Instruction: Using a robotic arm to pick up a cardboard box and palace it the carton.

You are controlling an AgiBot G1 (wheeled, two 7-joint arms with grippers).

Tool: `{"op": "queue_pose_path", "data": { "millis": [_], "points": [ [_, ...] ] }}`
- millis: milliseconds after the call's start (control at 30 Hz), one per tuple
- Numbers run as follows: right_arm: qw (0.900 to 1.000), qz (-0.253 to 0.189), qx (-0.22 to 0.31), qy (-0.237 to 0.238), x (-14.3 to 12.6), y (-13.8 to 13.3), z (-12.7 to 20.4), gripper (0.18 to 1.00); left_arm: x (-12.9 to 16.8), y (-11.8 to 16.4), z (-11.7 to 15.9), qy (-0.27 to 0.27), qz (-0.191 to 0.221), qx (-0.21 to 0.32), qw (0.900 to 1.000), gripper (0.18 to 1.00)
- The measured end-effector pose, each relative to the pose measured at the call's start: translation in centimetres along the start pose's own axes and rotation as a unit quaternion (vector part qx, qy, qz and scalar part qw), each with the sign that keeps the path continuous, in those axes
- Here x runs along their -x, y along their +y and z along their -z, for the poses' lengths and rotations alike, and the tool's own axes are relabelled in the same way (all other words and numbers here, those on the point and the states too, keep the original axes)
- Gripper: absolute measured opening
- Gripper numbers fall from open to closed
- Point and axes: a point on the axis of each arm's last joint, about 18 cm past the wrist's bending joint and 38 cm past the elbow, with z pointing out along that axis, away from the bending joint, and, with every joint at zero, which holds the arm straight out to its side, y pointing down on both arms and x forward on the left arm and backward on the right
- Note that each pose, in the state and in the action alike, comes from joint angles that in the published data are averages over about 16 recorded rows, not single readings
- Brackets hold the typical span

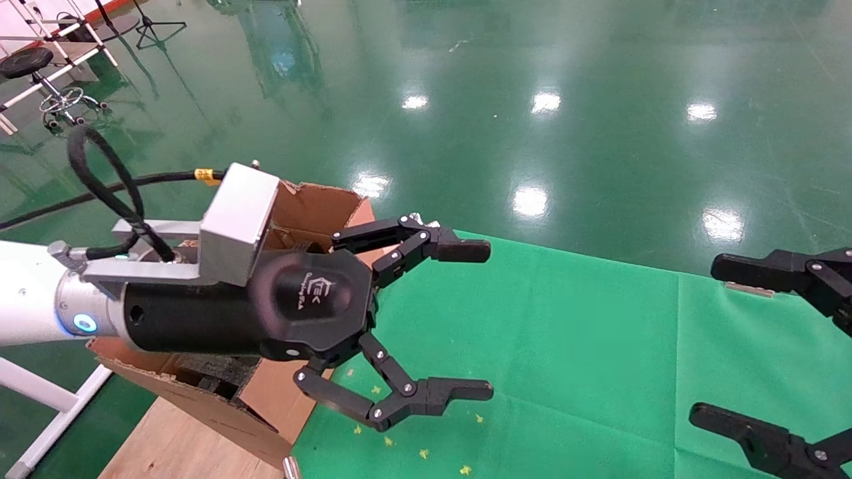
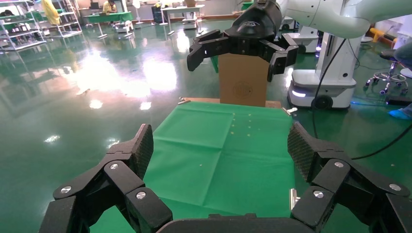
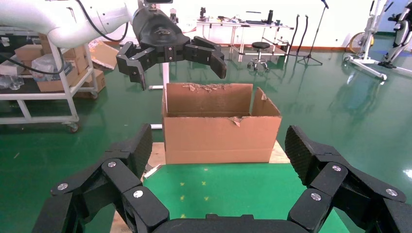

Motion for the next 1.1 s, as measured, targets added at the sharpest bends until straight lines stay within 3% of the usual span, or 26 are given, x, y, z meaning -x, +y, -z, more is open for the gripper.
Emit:
{"op": "queue_pose_path", "data": {
  "millis": [1100],
  "points": [
    [1.000, 0.000, 0.000, 0.000, 0.00, 0.00, 0.00, 1.001, 0.08, 0.03, 0.03, -0.001, 0.000, 0.001, 1.0000, 1.001]
  ]
}}
